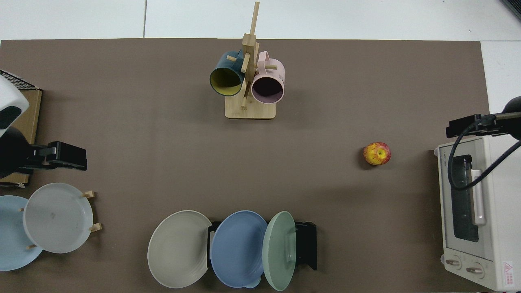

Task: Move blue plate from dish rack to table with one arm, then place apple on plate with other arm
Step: 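Move the left gripper out toward the dish rack, then reach the left gripper down and grasp the blue plate's rim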

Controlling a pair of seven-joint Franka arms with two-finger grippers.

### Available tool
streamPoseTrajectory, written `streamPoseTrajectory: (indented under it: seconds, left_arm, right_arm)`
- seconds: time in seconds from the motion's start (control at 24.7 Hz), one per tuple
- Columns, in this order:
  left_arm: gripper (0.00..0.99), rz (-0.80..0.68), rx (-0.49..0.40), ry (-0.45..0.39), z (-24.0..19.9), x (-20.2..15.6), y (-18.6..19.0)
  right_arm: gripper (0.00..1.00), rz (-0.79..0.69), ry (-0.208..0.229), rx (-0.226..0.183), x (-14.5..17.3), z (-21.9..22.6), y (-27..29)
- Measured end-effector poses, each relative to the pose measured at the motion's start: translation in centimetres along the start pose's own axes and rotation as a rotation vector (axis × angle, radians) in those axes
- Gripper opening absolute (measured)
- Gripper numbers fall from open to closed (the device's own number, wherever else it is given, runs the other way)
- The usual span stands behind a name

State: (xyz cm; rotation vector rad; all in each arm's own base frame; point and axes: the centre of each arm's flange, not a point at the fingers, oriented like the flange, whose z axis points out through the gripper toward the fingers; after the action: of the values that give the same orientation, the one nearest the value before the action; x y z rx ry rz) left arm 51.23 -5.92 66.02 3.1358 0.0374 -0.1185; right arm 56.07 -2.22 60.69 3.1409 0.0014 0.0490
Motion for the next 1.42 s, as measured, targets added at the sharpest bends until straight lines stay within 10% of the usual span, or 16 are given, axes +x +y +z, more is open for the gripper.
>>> streamPoseTrajectory:
  seconds: [0.81, 1.42]
  left_arm:
    - [0.991, 0.060, 0.013, -0.039, 0.2, -1.6, 3.7]
    - [0.982, 0.170, -0.051, -0.059, 13.7, -10.5, 19.2]
  right_arm:
    - [1.00, 0.000, 0.000, 0.000, 0.0, 0.0, 0.0]
    - [1.00, 0.000, 0.000, 0.000, 0.0, 0.0, 0.0]
